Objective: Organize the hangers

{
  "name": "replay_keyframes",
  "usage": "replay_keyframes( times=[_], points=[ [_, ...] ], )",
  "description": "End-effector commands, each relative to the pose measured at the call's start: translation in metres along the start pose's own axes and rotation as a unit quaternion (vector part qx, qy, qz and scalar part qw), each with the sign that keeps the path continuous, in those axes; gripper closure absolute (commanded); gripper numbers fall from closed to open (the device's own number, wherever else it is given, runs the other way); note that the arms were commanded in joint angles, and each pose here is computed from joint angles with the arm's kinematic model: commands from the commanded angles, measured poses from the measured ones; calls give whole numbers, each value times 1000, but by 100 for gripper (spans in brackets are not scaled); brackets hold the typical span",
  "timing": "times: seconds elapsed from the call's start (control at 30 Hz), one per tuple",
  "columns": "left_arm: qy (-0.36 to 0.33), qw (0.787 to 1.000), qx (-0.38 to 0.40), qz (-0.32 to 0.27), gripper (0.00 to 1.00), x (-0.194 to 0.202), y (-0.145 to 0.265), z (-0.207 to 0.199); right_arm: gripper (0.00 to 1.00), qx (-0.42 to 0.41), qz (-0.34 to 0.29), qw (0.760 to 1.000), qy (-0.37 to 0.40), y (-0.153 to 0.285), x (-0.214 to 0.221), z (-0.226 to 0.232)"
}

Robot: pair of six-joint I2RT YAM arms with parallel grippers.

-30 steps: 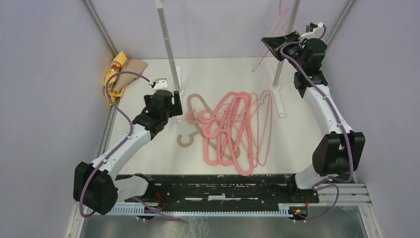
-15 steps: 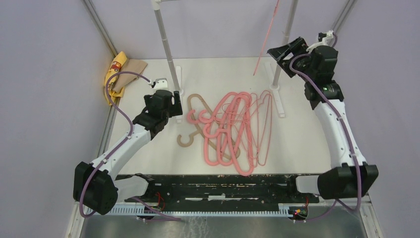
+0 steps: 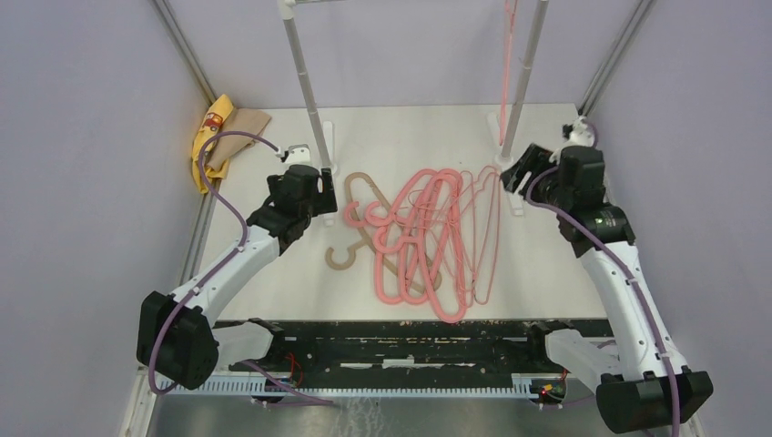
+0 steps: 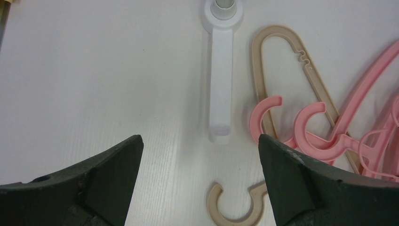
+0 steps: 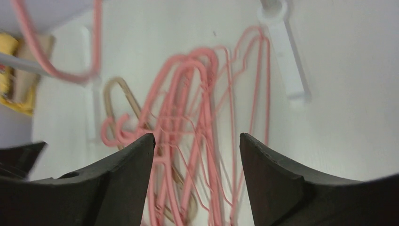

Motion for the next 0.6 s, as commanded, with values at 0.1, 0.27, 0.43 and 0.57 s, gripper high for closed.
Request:
replay_keyframes(
  times=[0.1, 0.27, 0.43, 0.57],
  points=[
    [23, 1000, 7, -6, 1, -4, -1, -6, 32, 0, 176, 981, 82, 7, 129, -11],
    [24, 1000, 6, 0, 1, -1, -4, -8, 37, -24, 249, 961, 113, 9, 186, -4],
    [23, 1000, 5, 2, 1, 0, -5, -7, 45, -68, 267, 954, 119, -8, 204, 8],
    [23, 1000, 3, 1, 1, 0, -4, -6, 52, -80, 280, 947, 133, -32, 209, 16]
  ],
)
Point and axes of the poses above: each gripper's point midway between its finger pads, its own y axis back along the fingers, its own z axis along the line the jaws close on, x = y × z, the point moved 6 cm from there along y, back along the fingers, and after that the axes turned 10 degrees about y, right-handed, at the moved point
